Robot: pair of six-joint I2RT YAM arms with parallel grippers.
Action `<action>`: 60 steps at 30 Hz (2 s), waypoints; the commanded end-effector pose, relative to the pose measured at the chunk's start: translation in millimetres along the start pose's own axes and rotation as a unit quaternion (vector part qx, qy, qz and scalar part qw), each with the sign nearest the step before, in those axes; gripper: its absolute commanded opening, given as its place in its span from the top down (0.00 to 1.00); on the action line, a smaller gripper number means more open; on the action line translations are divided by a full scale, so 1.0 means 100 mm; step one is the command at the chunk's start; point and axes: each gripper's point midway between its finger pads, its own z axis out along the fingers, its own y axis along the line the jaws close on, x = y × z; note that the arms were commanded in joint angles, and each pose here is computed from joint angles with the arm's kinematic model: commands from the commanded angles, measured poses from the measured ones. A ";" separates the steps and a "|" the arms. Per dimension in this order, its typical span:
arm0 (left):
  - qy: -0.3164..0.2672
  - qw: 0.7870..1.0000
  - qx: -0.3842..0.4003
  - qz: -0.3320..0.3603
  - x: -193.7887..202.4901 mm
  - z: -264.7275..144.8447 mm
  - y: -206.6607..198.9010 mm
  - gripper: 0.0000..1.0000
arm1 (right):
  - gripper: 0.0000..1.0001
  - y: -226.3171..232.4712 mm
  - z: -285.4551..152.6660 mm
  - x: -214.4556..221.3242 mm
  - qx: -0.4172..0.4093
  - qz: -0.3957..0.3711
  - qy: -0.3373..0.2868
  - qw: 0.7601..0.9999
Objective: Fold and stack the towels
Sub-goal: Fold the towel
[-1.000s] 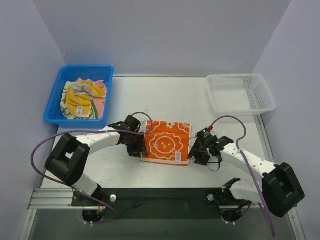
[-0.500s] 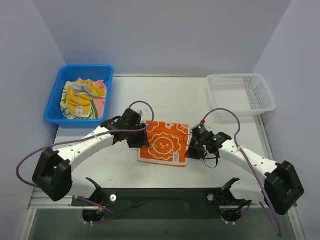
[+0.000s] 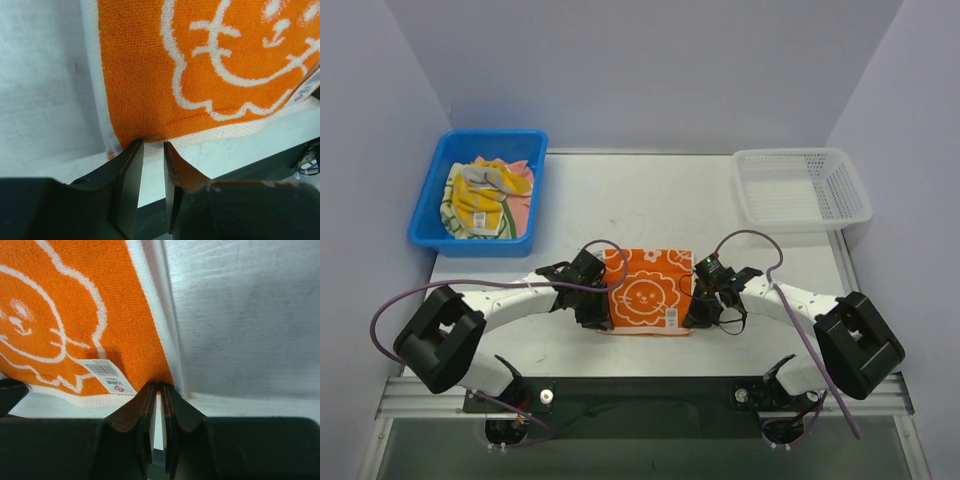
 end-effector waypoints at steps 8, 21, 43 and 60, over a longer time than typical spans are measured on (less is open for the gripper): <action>-0.085 0.995 0.057 0.011 -0.09 -0.47 -0.29 0.48 | 0.80 0.24 -0.45 -0.25 -0.049 -0.089 -0.056 0.993; -0.245 0.952 0.183 -0.018 -2.08 -0.69 -1.07 0.51 | 0.52 1.79 -0.54 -1.71 -0.215 -0.063 -0.273 0.936; -0.182 0.972 0.108 -0.099 -1.67 0.59 0.13 0.82 | 0.48 0.74 0.61 -1.72 -0.241 0.045 -0.281 0.928; -0.228 0.958 0.157 -0.069 -1.85 0.07 -0.18 0.70 | 0.44 0.78 0.06 -1.86 -0.280 -0.016 -0.297 0.913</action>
